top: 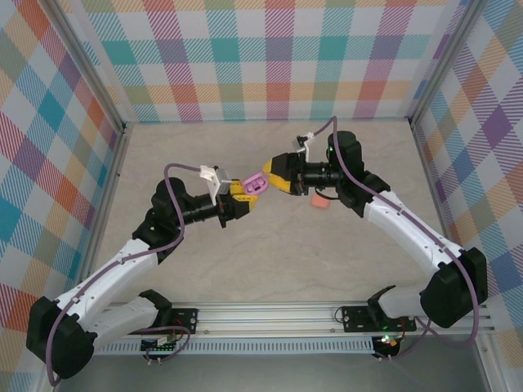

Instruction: Insert the wireless bluetooth earbuds into the charging case

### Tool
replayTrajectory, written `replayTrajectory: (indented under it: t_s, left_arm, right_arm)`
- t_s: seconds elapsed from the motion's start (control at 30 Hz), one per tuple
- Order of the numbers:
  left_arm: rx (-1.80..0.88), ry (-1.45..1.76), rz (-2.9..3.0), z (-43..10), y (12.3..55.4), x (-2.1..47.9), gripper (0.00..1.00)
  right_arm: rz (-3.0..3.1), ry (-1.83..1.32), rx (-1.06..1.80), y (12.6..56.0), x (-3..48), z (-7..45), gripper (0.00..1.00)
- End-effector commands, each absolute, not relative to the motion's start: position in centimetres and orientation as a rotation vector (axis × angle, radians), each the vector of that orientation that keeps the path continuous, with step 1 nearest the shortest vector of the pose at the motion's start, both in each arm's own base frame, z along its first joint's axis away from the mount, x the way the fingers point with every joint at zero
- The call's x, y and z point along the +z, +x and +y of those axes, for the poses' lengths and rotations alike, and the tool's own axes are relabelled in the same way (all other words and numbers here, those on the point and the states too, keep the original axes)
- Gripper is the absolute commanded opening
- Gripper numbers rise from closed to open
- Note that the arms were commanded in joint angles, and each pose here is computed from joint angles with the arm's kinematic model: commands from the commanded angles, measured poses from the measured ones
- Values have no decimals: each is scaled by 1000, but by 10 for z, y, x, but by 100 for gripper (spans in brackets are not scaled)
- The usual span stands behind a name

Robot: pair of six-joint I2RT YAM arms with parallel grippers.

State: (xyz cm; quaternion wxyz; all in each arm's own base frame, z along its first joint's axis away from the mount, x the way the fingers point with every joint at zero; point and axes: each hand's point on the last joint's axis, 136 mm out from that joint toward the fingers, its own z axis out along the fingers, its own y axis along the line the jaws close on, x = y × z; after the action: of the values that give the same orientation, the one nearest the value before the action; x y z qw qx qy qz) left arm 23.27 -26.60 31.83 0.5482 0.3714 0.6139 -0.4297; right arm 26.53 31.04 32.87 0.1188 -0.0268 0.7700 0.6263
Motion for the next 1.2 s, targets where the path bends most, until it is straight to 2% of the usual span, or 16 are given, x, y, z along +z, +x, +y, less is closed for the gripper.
replayTrajectory:
  t_s: [0.0, 0.3, 0.5, 0.73, 0.97, 1.03, 1.17]
  left_arm:
    - [-1036, 897, 1386, -270, 228, 337, 14]
    - [-1005, 894, 1395, -266, 226, 337, 14]
    - [-1016, 898, 1392, -268, 228, 339, 14]
    - [-1028, 902, 1383, -271, 228, 343, 14]
    - [-1028, 904, 1407, -272, 231, 336, 14]
    - [-1031, 900, 1406, -272, 232, 336, 14]
    - [-1016, 895, 1432, -273, 237, 334, 15]
  right_arm:
    - [2241, -209, 1895, 246, 340, 320, 60]
    - [2257, 34, 1615, 261, 327, 271, 59]
    - [2188, -76, 1779, 252, 351, 285, 64]
    - [2276, -167, 1840, 242, 333, 311, 66]
    - [2234, -203, 1920, 242, 342, 321, 66]
    - [2242, -206, 1923, 242, 339, 324, 64]
    - [2243, -215, 1980, 240, 335, 331, 51]
